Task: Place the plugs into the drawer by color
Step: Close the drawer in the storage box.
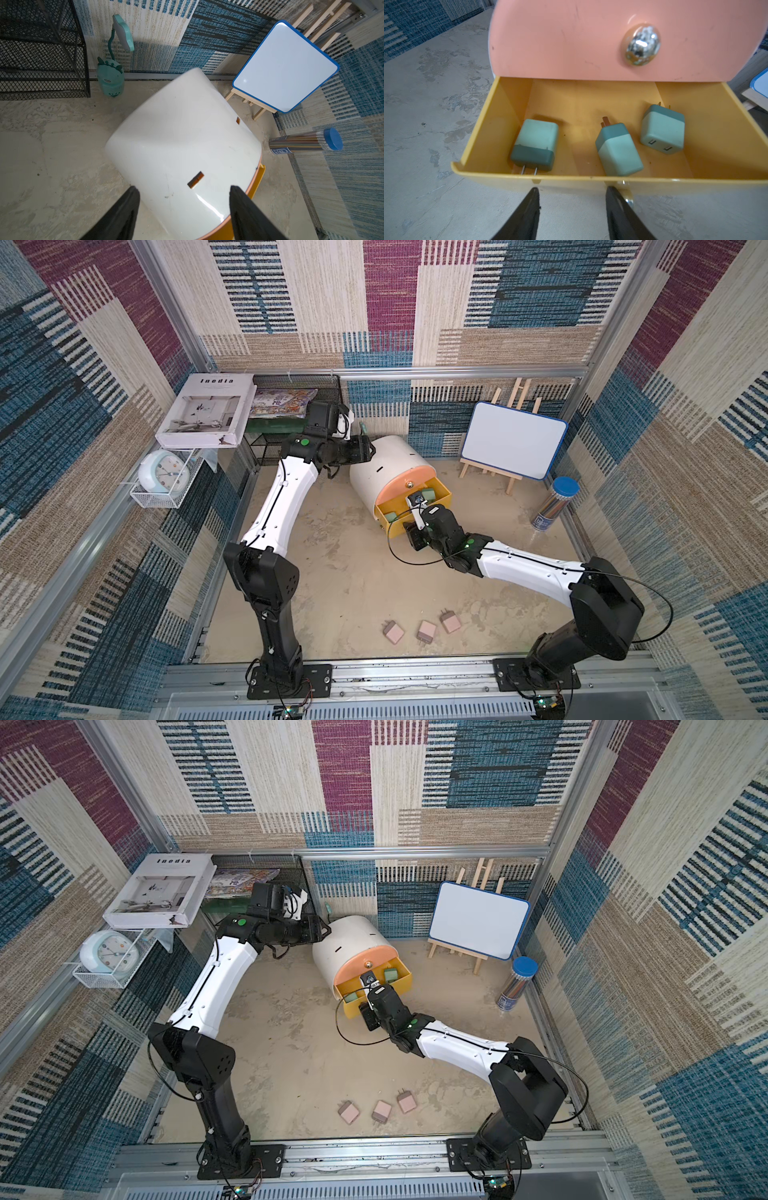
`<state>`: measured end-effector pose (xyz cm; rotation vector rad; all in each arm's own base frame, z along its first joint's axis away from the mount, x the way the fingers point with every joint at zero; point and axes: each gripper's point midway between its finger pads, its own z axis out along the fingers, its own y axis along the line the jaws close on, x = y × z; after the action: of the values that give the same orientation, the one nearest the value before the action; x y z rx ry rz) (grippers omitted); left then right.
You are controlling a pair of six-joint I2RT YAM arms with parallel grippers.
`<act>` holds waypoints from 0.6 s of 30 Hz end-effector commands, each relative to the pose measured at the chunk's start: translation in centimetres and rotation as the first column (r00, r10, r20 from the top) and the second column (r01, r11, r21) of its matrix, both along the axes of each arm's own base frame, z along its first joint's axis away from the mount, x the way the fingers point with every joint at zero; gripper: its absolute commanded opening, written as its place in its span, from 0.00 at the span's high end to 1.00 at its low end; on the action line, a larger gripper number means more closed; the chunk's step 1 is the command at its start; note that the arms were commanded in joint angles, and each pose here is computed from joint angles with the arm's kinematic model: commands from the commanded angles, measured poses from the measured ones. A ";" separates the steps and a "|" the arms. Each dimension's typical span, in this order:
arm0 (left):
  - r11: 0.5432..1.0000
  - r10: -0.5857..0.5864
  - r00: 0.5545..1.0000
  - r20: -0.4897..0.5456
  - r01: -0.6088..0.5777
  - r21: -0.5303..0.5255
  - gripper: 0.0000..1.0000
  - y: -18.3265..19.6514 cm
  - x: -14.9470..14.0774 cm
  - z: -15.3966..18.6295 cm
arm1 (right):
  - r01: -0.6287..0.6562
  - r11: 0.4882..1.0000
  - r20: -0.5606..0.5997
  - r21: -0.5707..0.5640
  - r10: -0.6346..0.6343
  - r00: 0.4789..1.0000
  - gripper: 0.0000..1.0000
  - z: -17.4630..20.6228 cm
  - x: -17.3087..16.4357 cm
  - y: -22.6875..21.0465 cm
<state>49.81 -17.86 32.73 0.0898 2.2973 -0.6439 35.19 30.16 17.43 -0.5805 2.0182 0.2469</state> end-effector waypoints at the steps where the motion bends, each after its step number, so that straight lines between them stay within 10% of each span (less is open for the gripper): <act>1: 1.000 -0.012 1.000 -0.006 0.012 0.010 0.28 0.0 0.8 -0.1 | -0.008 1.000 0.027 0.028 0.007 1.000 0.45 0.7 0.3 0.4; 18: 0.998 -0.040 0.997 -0.066 0.037 -0.042 0.26 -0.7 4.8 -4.2 | -0.016 0.999 0.020 0.037 0.015 1.000 0.45 -0.1 0.4 0.6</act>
<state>54.80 -18.17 28.73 0.0864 2.3431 -0.6811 35.12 30.32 16.54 -0.5887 2.0146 0.2643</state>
